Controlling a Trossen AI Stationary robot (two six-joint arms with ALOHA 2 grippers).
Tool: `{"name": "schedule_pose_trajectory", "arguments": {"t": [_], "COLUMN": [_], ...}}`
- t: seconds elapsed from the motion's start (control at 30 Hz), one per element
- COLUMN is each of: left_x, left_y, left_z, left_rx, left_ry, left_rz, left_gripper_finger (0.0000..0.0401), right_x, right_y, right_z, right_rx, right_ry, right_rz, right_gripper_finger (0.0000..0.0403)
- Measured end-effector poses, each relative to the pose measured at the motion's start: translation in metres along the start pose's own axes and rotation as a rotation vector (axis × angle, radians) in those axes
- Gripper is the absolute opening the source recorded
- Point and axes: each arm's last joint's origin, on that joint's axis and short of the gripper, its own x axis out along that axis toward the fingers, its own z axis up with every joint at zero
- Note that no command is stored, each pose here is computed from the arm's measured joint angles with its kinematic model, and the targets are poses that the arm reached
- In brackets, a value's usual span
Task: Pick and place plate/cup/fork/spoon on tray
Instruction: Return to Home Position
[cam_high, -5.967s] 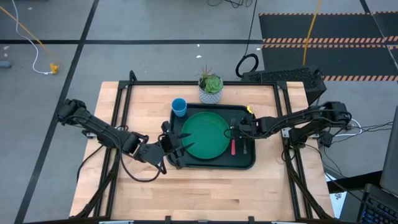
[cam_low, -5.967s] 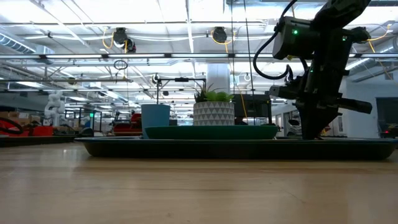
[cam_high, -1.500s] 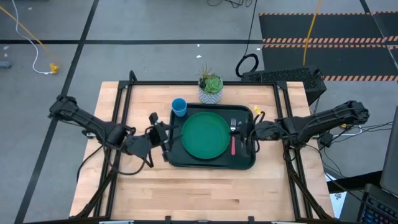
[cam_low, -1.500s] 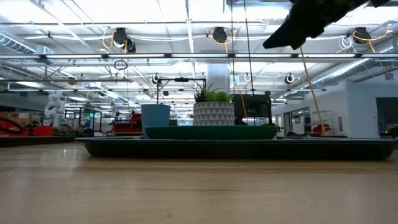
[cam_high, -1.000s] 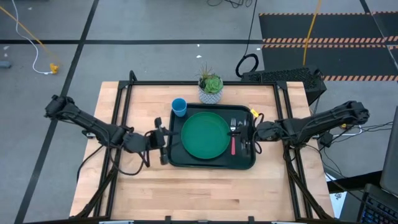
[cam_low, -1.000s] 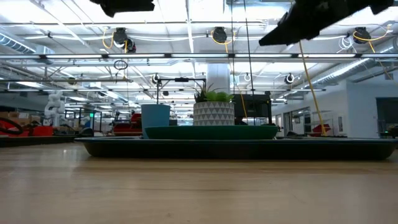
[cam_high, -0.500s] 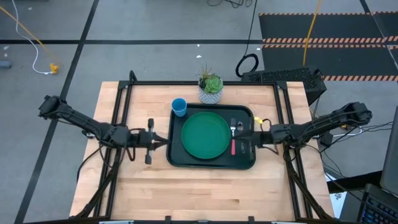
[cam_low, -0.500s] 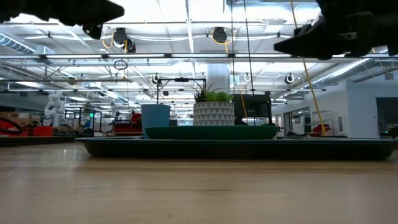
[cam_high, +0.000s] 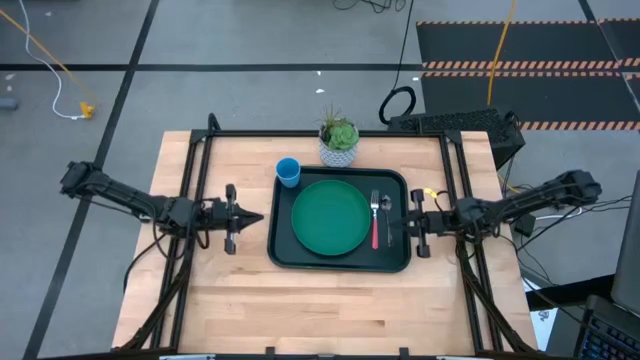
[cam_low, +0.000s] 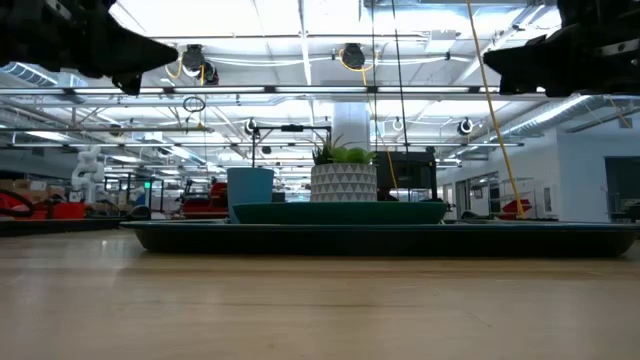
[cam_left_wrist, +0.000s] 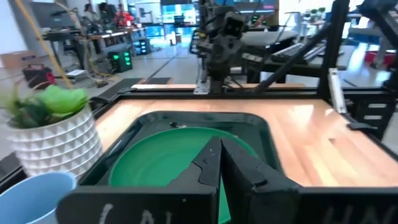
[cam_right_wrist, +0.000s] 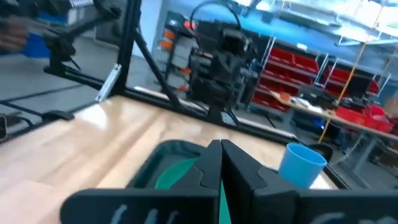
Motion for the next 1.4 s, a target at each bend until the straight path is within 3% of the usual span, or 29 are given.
{"name": "schedule_pose_trajectory", "arguments": {"t": [0.2, 0.5, 1.2, 1.4], "left_x": [-0.001, -0.002, -0.002, -0.002], "left_y": [0.005, 0.006, 0.006, 0.006], "left_z": [-0.008, -0.019, -0.019, -0.019], "left_rx": [0.002, 0.029, -0.019, -0.020], "left_ry": [0.019, 0.115, 0.117, 0.118], "left_rz": [0.063, 0.067, 0.069, 0.069], "left_gripper_finger": [0.0016, 0.0017, 0.0017, 0.0017], "right_x": [-0.006, -0.015, -0.043, -0.043], "right_y": [-0.001, -0.002, -0.006, -0.004], "right_z": [0.006, 0.008, 0.010, 0.009], "right_rx": [0.009, 0.005, 0.059, 0.028], "right_ry": [-0.060, -0.064, -0.098, -0.099], "right_rz": [0.033, 0.032, 0.024, 0.071], "right_gripper_finger": [0.0000, 0.0000, 0.0000, 0.0000]}}
